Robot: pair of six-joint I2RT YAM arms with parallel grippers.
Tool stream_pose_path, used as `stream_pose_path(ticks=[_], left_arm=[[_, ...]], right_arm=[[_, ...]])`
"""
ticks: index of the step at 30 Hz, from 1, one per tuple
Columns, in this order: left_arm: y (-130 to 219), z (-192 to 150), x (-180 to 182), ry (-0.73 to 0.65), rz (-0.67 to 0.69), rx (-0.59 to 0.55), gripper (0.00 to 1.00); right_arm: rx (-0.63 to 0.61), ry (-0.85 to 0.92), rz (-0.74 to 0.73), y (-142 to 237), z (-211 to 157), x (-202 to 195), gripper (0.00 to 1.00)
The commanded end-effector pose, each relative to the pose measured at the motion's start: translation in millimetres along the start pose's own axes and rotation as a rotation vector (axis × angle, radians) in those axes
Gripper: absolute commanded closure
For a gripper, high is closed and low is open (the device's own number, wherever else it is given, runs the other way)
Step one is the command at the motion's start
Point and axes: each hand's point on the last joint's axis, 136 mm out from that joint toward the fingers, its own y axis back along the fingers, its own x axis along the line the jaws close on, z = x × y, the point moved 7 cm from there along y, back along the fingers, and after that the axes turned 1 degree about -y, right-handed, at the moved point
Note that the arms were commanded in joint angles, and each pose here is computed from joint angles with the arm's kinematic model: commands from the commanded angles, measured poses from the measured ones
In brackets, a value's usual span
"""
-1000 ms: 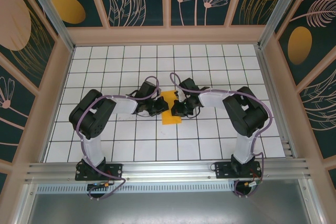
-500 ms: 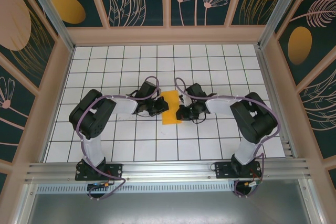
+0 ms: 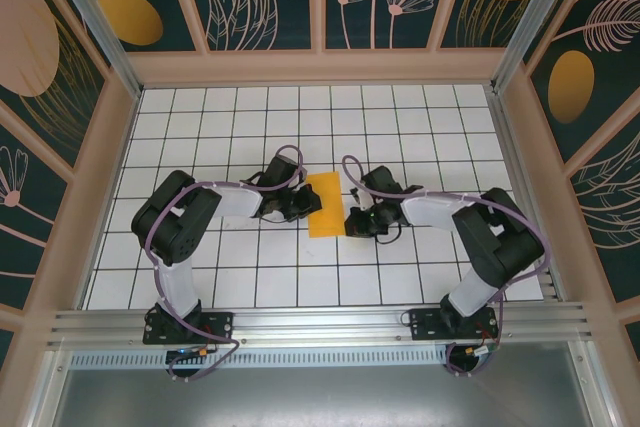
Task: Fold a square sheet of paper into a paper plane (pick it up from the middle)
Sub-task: Fold the triangle a second time at the center of the table, then turn over the paper at the center of the table.
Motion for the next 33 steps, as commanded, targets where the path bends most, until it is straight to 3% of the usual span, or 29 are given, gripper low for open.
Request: stream_pose_path(ticks=[1,6,12,23,33], left_arm=[[-5,-8,28,0.030,0.130,0.024,0.86],[14,9,-18,-0.052,0.012,-0.036,0.77],[37,14,-40,-0.037,-0.069,-0.128,0.66],[46,3,-32,0.035,-0.142,-0.184,0.60],[37,-5,-20,0.094,-0.137,-0.158,0.61]], right_arm=[[-0.063,-0.096,-0.030,24,-2,-3,0.91],[-0.257,-0.152,0.065,49,22,15,0.77],[-0.355,-0.208,0.132,53,48,14,0.64],[-0.238,-0.106,0.174,19,75,9,0.59],[-0.164,-0.038,0.245,-2,75,7,0.68]])
